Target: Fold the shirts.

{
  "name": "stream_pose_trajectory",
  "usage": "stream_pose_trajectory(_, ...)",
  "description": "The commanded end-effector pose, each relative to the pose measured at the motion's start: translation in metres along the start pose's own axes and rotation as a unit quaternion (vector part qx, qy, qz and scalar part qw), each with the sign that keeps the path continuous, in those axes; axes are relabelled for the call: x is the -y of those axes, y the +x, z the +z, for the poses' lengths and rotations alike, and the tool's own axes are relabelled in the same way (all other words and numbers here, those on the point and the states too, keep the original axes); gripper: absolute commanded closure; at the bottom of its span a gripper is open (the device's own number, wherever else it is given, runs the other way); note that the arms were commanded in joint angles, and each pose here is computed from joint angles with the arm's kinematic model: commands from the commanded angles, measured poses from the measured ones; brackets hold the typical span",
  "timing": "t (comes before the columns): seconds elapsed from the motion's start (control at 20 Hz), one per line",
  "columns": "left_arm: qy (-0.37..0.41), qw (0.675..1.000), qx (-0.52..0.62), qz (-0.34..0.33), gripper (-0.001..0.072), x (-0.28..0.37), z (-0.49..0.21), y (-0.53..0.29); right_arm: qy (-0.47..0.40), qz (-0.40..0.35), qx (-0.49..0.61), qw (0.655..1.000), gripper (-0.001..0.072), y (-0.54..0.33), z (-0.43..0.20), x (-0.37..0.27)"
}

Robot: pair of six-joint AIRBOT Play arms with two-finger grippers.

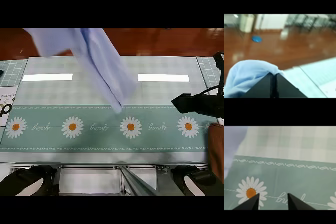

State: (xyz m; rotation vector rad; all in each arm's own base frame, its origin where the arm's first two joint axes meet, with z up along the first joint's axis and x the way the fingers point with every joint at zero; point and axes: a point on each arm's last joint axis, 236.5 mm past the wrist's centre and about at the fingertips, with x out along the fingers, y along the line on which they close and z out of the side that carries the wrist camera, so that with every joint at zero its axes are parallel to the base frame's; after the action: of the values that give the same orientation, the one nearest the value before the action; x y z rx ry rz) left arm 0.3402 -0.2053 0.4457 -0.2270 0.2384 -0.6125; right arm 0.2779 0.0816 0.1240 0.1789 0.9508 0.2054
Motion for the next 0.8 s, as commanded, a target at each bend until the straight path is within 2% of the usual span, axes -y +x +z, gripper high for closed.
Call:
stream_pose_trajectory(0.0, -0.012, 0.990, -0.136, -0.029, 0.0686, 0.019, -0.121, 0.055, 0.006, 0.000, 0.005, 1.000, 0.0305, -0.001, 0.002, 0.000)
stream_pose_trajectory(0.15, -0.052, 0.957, -0.286, 0.010, 0.0686, -0.012, -0.271, 0.073, 0.007, -0.001, 0.006, 1.000, 0.0305, -0.001, 0.002, 0.001)
stream_pose_trajectory(0.25, -0.076, 0.927, -0.361, 0.067, 0.0685, -0.061, -0.343, 0.061, 0.009, -0.008, 0.000, 1.000, 0.0305, 0.004, -0.002, 0.005)
stream_pose_trajectory(0.3, -0.084, 0.909, -0.393, 0.107, 0.0685, -0.093, -0.368, 0.048, 0.012, -0.017, -0.007, 1.000, 0.0305, 0.009, -0.008, 0.010)
stream_pose_trajectory(0.4, -0.149, 0.869, -0.443, 0.162, 0.0685, -0.141, -0.416, 0.018, 0.016, -0.023, -0.027, 0.999, 0.0305, 0.022, -0.021, 0.016)
stream_pose_trajectory(0.5, -0.215, 0.833, -0.476, 0.181, 0.0685, -0.155, -0.462, -0.004, 0.026, -0.024, -0.042, 0.999, 0.0305, 0.040, -0.032, 0.020)
stream_pose_trajectory(0.6, -0.242, 0.796, -0.520, 0.193, 0.0665, -0.156, -0.506, -0.025, 0.040, -0.018, -0.044, 0.998, 0.0299, 0.063, -0.038, 0.022)
stream_pose_trajectory(0.65, -0.241, 0.784, -0.538, 0.194, 0.0502, -0.157, -0.518, -0.031, 0.048, -0.012, -0.045, 0.998, 0.0297, 0.076, -0.041, 0.021)
stream_pose_trajectory(0.7, -0.234, 0.778, -0.551, 0.193, 0.0261, -0.159, -0.522, -0.035, 0.054, -0.006, -0.053, 0.997, 0.0296, 0.085, -0.042, 0.020)
stream_pose_trajectory(0.75, -0.239, 0.773, -0.551, 0.204, 0.0201, -0.167, -0.513, -0.035, 0.054, -0.001, -0.057, 0.997, 0.0296, 0.092, -0.038, 0.018)
